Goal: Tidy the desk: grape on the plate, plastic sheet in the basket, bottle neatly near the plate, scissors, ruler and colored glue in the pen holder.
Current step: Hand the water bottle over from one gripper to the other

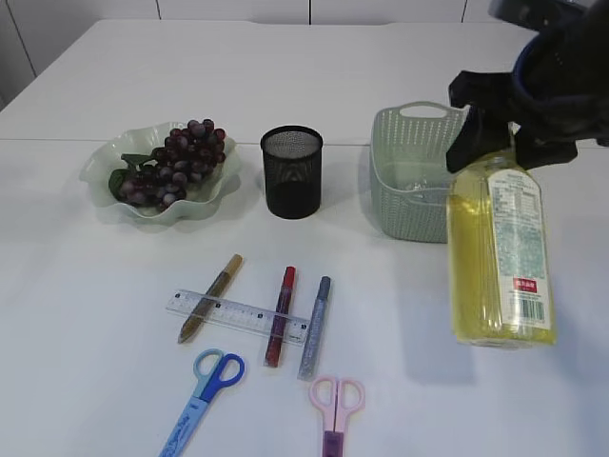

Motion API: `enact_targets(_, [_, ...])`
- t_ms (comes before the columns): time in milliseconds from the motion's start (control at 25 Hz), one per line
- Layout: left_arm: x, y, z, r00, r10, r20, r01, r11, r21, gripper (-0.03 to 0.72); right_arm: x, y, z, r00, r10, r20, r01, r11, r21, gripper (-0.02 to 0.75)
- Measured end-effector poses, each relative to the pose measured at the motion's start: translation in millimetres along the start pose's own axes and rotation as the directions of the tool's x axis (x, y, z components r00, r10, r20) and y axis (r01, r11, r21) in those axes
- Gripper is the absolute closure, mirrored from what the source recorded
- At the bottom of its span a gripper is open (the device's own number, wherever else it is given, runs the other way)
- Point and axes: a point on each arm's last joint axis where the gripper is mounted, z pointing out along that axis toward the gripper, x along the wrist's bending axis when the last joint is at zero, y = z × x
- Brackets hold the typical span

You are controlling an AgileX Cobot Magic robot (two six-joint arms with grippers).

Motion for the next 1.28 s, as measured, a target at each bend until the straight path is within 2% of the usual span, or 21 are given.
enact_targets(200, [-13.2, -11, -16, 0.99, 0.084, 0.114, -0.082, 0.996, -0.022, 0.326, 17, -3, -18, 0.983, -0.111, -0.147, 0.105, 0.993, -0.045, 0.378])
enact_targets(400, [-11.4, -33, -9, 0.981, 0.127, 0.148, -0.134, 0.99, 0.034, 0.326, 32, -7, -34, 0.932, -0.218, -0.291, 0.197, 0.975, -0.102, 0.378])
enact_targets(520, [-10.7, -52, 0, 0.965, 0.163, 0.204, -0.182, 0.98, 0.078, 0.326, 42, -9, -41, 0.883, -0.278, -0.378, 0.241, 0.96, -0.143, 0.378])
enact_targets(760, [-12.3, -81, 25, 0.906, 0.221, 0.36, -0.262, 0.963, 0.068, 0.326, 56, -12, -49, 0.779, -0.35, -0.521, 0.289, 0.937, -0.198, 0.378])
enact_targets(1040, [-16.1, -101, 50, 0.817, 0.242, 0.523, -0.277, 0.961, -0.012, 0.371, 64, -15, -56, 0.683, -0.407, -0.606, 0.326, 0.913, -0.245, 0.379])
enact_targets(1280, [-15.0, -116, 64, 0.774, 0.256, 0.579, -0.28, 0.959, -0.05, 0.379, 72, -15, -64, 0.595, -0.434, -0.676, 0.316, 0.9, -0.3, 0.379])
